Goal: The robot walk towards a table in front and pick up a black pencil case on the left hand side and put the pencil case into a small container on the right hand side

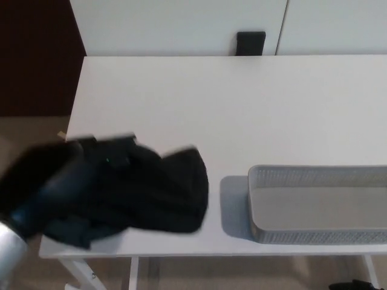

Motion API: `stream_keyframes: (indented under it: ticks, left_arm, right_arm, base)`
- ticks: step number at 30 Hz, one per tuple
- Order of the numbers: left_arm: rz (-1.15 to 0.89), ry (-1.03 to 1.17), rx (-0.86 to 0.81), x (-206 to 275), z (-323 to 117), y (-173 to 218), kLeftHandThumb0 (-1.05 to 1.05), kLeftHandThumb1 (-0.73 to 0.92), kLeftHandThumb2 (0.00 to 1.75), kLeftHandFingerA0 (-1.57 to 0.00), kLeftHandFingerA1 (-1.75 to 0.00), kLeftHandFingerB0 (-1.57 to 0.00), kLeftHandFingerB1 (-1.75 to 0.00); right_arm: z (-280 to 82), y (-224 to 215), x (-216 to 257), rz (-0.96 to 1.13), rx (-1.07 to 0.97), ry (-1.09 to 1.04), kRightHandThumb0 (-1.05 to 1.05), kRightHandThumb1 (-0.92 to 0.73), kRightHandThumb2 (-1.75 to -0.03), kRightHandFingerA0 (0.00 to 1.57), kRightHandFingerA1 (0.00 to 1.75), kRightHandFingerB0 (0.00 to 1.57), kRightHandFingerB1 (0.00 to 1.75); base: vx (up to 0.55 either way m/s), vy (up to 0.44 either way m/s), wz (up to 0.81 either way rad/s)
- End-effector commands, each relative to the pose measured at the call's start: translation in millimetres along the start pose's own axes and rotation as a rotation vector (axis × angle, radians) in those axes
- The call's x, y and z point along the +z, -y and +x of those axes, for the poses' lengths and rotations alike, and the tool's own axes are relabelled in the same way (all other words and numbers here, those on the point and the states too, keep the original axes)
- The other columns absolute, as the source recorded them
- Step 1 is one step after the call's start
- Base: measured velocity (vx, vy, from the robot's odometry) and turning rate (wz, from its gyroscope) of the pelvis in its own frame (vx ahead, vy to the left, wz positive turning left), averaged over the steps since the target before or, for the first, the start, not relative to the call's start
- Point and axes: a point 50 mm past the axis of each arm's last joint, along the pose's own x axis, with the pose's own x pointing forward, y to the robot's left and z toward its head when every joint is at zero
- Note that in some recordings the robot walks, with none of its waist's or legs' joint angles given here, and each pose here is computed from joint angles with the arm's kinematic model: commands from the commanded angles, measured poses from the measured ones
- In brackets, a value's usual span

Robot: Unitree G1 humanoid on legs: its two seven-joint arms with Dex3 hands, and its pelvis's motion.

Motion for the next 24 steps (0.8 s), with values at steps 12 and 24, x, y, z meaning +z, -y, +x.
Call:
stream_keyframes:
  ticks: [12,24]
  left_arm:
    - [-0.051,0.311,-0.146,89,83,-5,-0.32,0.64,0.61,-0.95,-1.22,-0.93,-0.72]
    - [-0.301,0.269,-0.371,136,134,61,-0.35,0.71,0.60,-1.23,-1.05,-0.93,-0.80]
  right_arm:
    - [-2,4,-6,-0.013,-0.011,-0.027,-0.31,-0.61,-0.58,0.73,0.43,0.56,0.40]
    - [2,4,-1,-0.012,-0.004,-0.017,-0.30,-0.63,-0.58,0.73,0.43,0.57,0.40]
  base:
    - [0.00,0.000,0.00]
    - [0.00,0.000,0.00]
